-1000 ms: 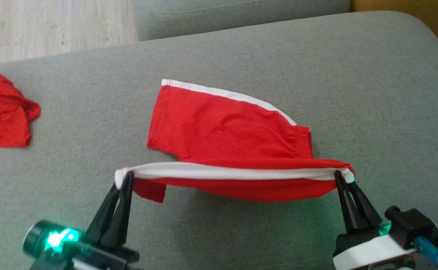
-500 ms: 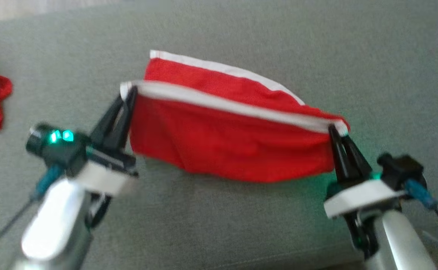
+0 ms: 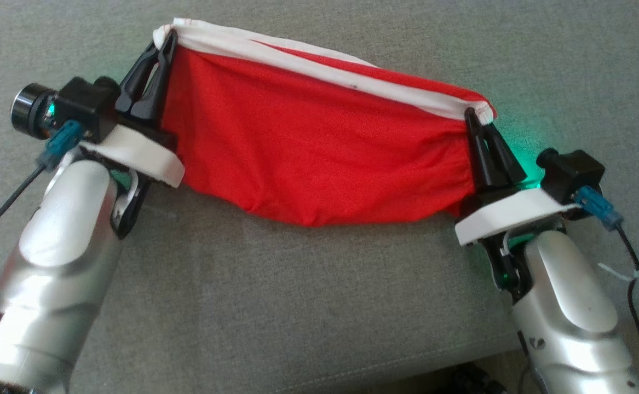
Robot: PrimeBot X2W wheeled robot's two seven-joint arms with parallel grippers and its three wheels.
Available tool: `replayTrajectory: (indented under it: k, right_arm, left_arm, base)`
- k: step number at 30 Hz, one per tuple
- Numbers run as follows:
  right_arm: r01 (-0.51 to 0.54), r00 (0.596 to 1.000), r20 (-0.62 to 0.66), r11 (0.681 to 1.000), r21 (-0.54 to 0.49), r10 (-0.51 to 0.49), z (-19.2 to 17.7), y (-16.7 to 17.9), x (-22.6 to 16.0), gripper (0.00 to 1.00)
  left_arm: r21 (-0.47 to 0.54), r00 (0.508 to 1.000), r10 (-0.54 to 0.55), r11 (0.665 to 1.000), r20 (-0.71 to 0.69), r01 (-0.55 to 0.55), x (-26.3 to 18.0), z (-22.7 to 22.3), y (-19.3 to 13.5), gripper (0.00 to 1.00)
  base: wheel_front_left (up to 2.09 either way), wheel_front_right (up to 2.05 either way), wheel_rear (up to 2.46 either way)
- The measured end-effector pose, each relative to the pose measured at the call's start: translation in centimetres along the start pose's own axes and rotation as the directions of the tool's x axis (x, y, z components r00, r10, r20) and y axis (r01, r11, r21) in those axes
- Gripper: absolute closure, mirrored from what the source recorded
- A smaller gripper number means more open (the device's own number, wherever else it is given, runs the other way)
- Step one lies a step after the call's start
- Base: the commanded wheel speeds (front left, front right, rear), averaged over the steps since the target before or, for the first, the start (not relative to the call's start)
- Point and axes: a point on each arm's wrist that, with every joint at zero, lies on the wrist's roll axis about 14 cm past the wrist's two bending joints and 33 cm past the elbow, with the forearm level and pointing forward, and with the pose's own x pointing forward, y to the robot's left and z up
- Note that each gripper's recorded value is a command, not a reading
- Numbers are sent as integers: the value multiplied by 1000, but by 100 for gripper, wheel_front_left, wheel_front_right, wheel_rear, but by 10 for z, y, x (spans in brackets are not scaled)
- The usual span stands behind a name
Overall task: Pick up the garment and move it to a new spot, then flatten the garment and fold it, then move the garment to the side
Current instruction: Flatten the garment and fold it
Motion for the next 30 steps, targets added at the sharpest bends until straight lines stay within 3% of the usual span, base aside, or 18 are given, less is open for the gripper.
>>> replayTrajectory:
  k: [1, 2, 3, 4, 5, 6, 18, 26, 30]
  right_arm:
    - [1, 1000, -2, 1000, -2, -1, 0, -1, 2, 90]
    - [1, 1000, 0, 1000, -5, -1, 0, -2, 4, 75]
    - [1, 1000, 2, 1000, -4, -1, 0, -2, 6, 53]
    - [0, 1000, 2, 1000, 0, 0, 0, -2, 7, 2]
    - [-1, 1000, 4, 1000, 3, 1, 1, -1, 7, 0]
    - [-3, 1000, 8, 1000, 5, 3, 1, -1, 7, 0]
    - [-4, 998, 62, 1000, 18, 3, 16, 3, 0, 0]
    - [29, 997, 69, 1000, -6, -28, 15, -3, -30, 0]
    - [53, 994, 93, 999, -6, -53, 27, -9, -46, 0]
  left_arm:
    - [-5, 1000, 4, 1000, -12, -4, 3, -4, 1, 100]
    - [-7, 1000, 10, 1000, -26, -10, 5, -7, 1, 100]
    - [-6, 999, 18, 1000, -44, -18, 7, -11, 2, 93]
    - [4, 998, 16, 1000, -55, -16, 8, -14, 2, 75]
    - [7, 998, 19, 1000, -57, -18, 9, -14, 3, 47]
    - [6, 998, 23, 1000, -52, -23, 11, -12, 3, 0]
    - [-13, 998, 55, 998, -3, -55, 0, 5, -8, 0]
    - [-50, 991, 86, 995, -100, -92, -40, -21, -23, 0]
    - [-58, 992, 96, 993, -83, -101, -50, -9, -31, 0]
  base:
    - [0, 0, 0]
    - [0, 0, 0]
    - [0, 0, 0]
    - [0, 0, 0]
    - [0, 0, 0]
    - [0, 0, 0]
    - [0, 0, 0]
    - [0, 0, 0]
    - [0, 0, 0]
